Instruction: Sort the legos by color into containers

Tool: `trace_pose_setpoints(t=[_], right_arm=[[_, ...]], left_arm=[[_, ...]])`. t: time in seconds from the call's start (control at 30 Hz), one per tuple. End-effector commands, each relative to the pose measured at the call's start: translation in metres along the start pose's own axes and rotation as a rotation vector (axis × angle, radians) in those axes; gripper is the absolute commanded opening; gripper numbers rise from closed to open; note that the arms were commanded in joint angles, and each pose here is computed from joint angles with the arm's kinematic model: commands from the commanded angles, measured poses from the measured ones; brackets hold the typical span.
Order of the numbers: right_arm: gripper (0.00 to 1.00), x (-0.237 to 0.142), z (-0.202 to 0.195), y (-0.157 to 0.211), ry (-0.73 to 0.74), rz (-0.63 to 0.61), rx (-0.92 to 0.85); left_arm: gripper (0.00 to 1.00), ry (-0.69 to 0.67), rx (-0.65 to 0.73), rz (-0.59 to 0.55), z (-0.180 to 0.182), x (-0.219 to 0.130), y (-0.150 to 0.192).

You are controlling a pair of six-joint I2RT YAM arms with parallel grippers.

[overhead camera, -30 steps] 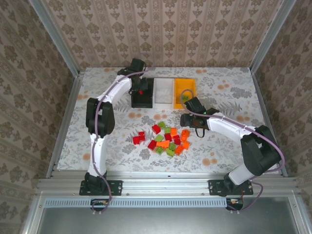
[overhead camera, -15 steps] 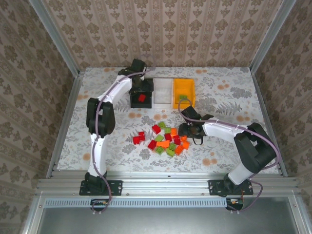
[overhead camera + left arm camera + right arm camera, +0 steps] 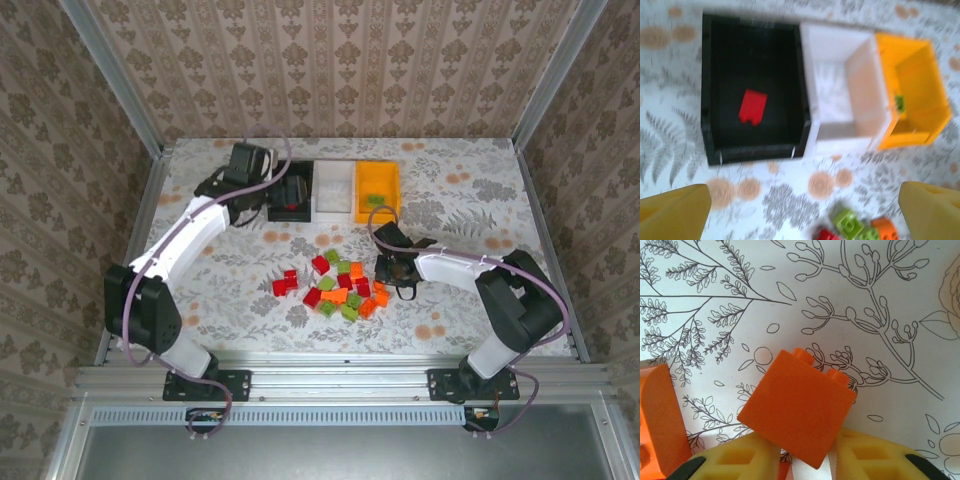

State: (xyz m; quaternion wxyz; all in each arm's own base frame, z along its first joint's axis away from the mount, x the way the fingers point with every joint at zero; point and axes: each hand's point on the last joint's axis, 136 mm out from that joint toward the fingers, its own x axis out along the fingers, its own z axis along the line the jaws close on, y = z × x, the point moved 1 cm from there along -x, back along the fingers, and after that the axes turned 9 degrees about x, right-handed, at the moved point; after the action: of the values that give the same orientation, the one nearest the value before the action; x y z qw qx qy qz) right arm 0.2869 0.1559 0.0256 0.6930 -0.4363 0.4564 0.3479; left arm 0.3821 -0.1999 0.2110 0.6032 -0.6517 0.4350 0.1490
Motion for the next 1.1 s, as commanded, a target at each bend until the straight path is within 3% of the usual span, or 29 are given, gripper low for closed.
trace_pose_setpoints(t=[0.0,0.33,0.37,0.47,0.6,1.07], right_arm=[[0.27,0.009,0.023,-0.01,-0.063,-0.029,-0.036],[0.27,-0.009,0.034,-0.015,-0.06,-0.068,-0.104],[0.3,-0.01,0.031,-0.015,-0.045,-0.071,-0.107],[0.57,-0.011,0.024,-0.019,0.007,-0.091,-0.111],[0.68,-0.005,0.03,-0.026,0.014,-0.1,-0.124],[0.59,0.03,0.028,-0.038,0.101,-0.093,-0.134]], left_arm=[[0.99,-0.014,-0.04,0.055,0.01,0.006,0.035],[0.99,-0.013,-0.077,0.119,0.018,0.008,0.084],[0.99,-0.012,-0.078,0.122,0.018,0.008,0.085],[1.0,-0.007,-0.077,0.124,0.018,0.007,0.088],[1.0,0.003,-0.077,0.126,0.017,0.008,0.09],[1.0,0.002,-0.076,0.137,0.018,0.007,0.096]])
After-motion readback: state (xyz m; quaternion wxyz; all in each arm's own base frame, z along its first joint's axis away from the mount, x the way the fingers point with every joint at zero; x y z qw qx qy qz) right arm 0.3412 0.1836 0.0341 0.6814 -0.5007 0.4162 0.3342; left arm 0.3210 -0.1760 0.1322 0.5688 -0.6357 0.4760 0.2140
